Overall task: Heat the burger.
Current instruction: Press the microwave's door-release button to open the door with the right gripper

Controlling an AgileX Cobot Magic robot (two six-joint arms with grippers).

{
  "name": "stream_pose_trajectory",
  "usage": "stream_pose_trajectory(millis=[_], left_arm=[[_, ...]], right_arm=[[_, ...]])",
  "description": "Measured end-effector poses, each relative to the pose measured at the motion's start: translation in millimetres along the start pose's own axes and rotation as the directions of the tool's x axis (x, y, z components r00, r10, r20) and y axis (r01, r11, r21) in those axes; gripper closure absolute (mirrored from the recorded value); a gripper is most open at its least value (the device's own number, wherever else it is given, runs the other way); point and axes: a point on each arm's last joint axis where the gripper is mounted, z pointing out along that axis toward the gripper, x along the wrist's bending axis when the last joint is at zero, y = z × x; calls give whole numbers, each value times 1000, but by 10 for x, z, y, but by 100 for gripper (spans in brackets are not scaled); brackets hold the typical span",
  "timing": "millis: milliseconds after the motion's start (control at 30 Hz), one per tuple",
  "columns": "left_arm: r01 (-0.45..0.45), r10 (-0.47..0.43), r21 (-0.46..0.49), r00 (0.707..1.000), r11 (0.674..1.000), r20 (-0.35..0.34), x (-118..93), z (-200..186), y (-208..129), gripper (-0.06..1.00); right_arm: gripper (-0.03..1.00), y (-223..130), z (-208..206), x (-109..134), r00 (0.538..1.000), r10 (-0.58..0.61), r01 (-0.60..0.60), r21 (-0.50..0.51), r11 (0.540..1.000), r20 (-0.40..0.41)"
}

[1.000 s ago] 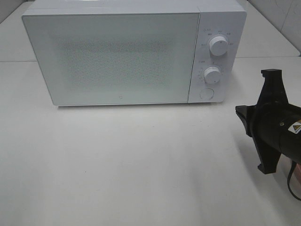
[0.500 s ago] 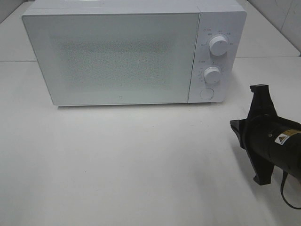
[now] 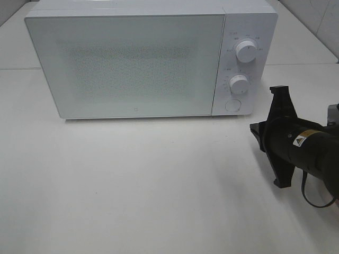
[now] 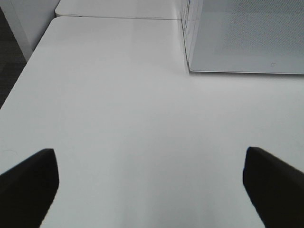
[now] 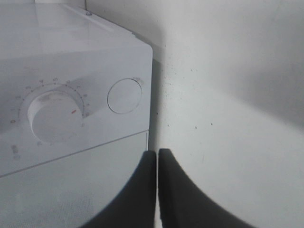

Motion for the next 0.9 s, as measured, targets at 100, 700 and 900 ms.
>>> stream_pose_trajectory(millis=[100,700,900], left_arm=[[0,0,0,1000,1000,0,0,0,0,-3],[0,0,0,1000,1000,0,0,0,0,-3],[0,0,0,1000,1000,0,0,0,0,-3]], right_arm=[[97,39,52,15,1000,5,-5,-13,1000,-4],[97,-24,626,103,999,15,-15,16,1000,-30],[97,-67,789,115,999,11,-10,24,1000,-39]])
